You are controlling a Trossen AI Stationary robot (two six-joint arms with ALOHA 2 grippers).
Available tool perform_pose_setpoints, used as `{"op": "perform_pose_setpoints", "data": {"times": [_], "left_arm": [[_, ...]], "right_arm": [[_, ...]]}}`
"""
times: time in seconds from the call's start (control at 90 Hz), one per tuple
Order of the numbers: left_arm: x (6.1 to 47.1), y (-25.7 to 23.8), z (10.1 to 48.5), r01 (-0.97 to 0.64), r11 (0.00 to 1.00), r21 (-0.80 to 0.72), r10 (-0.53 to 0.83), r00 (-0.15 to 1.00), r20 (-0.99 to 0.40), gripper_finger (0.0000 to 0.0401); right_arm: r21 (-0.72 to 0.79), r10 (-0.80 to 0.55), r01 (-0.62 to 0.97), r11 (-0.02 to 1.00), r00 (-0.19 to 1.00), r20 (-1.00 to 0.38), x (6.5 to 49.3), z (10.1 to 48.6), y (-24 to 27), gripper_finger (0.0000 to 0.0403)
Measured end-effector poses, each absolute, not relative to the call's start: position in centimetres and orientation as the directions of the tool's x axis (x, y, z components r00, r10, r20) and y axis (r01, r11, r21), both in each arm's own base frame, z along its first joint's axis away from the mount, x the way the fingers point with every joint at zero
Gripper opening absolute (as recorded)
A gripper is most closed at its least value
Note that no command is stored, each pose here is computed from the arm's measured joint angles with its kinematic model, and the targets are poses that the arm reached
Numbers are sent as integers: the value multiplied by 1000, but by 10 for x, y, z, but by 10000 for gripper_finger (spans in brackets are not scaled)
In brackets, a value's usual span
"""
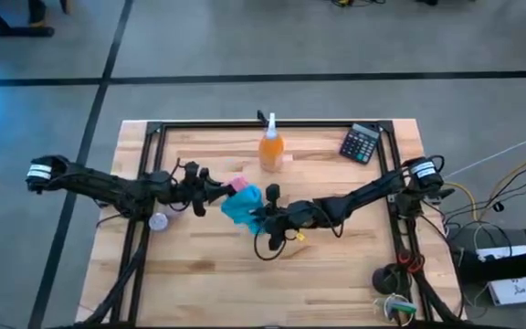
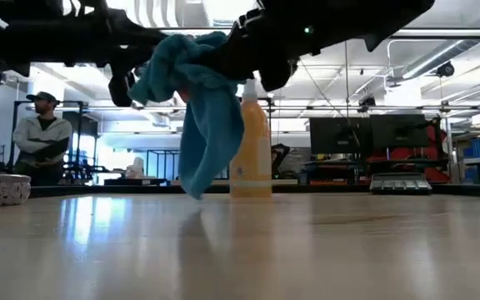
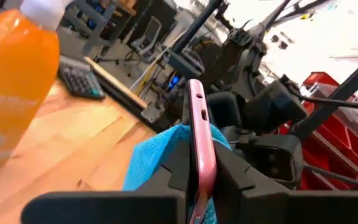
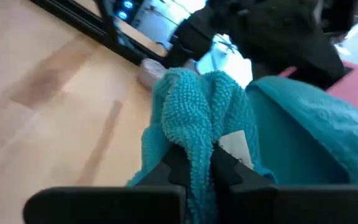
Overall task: Apply microfiber cloth
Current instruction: Wipe the back of the pink cellphone using microfiber cloth
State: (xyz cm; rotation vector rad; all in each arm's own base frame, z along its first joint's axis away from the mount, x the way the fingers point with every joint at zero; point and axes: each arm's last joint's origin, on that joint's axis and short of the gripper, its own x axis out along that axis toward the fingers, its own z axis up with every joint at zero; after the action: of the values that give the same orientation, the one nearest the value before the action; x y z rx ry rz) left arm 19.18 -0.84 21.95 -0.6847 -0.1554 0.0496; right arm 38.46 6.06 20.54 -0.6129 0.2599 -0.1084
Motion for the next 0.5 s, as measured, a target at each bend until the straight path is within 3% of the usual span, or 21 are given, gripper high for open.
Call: {"op": "perform_pose_setpoints", "data": {"times": [0.211,0.5], "left_arm": [[191,-8,221,6,802,-597,98,985,140,14],[195,-9,215,-25,868,-496,86,991,101,14]], "right_arm": [[-693,-307,86,716,930,-202,380,211,59,0],[-716,-453,160,680,859,-238,356,231,51,0]]}}
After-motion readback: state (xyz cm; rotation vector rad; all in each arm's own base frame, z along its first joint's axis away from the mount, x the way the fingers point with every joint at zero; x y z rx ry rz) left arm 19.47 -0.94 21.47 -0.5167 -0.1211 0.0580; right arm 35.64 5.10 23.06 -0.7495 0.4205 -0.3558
